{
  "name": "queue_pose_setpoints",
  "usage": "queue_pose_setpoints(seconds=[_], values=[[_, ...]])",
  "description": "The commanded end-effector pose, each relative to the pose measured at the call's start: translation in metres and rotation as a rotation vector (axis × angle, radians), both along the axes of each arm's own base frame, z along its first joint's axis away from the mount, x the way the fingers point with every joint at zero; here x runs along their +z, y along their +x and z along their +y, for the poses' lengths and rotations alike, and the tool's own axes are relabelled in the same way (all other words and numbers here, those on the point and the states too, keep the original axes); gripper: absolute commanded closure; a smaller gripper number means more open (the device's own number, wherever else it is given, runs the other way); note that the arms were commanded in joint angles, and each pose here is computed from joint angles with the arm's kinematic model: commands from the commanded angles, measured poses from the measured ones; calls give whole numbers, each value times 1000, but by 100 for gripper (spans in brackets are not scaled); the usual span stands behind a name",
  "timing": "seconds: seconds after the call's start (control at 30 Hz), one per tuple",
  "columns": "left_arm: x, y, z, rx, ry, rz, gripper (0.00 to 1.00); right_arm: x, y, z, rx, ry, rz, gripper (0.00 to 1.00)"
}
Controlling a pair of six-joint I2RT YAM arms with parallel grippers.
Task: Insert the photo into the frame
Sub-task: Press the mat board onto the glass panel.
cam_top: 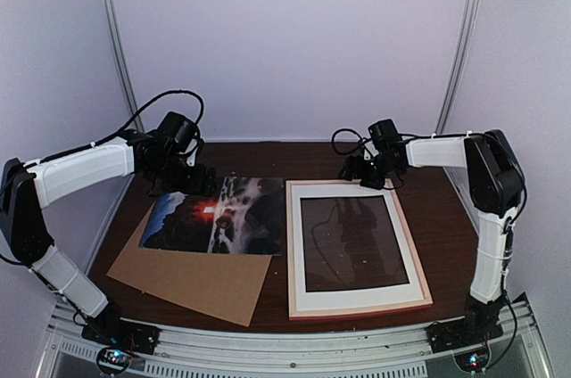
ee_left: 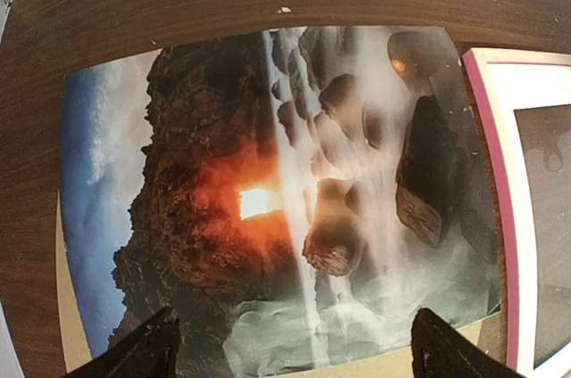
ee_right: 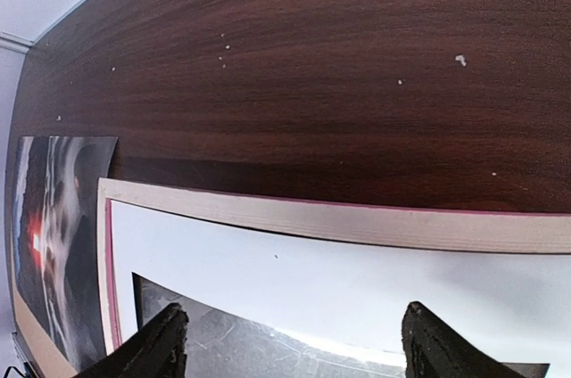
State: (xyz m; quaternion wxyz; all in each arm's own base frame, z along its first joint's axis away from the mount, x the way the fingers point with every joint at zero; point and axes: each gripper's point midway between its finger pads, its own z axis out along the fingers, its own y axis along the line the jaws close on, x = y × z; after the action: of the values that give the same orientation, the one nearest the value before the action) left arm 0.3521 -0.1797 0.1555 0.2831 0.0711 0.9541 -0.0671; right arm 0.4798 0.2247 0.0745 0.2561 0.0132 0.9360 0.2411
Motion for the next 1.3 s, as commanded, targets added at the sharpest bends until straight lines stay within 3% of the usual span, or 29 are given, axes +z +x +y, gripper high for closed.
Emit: queue_pose_setpoints(seconds=[0.0,0.3,0.77,1.27], values=[[3,3,10,17,13,-22,9,2,2,16,31,23,-11,18],[-3,2,24,45,45,0,2,-10,0,51,93,29,15,18],[2,7,60,108,60,12,2,-41,-7,50,89,5,83,18],[-15,16,99,188,9,93,2,50,-12,74,182,60,-49,15]])
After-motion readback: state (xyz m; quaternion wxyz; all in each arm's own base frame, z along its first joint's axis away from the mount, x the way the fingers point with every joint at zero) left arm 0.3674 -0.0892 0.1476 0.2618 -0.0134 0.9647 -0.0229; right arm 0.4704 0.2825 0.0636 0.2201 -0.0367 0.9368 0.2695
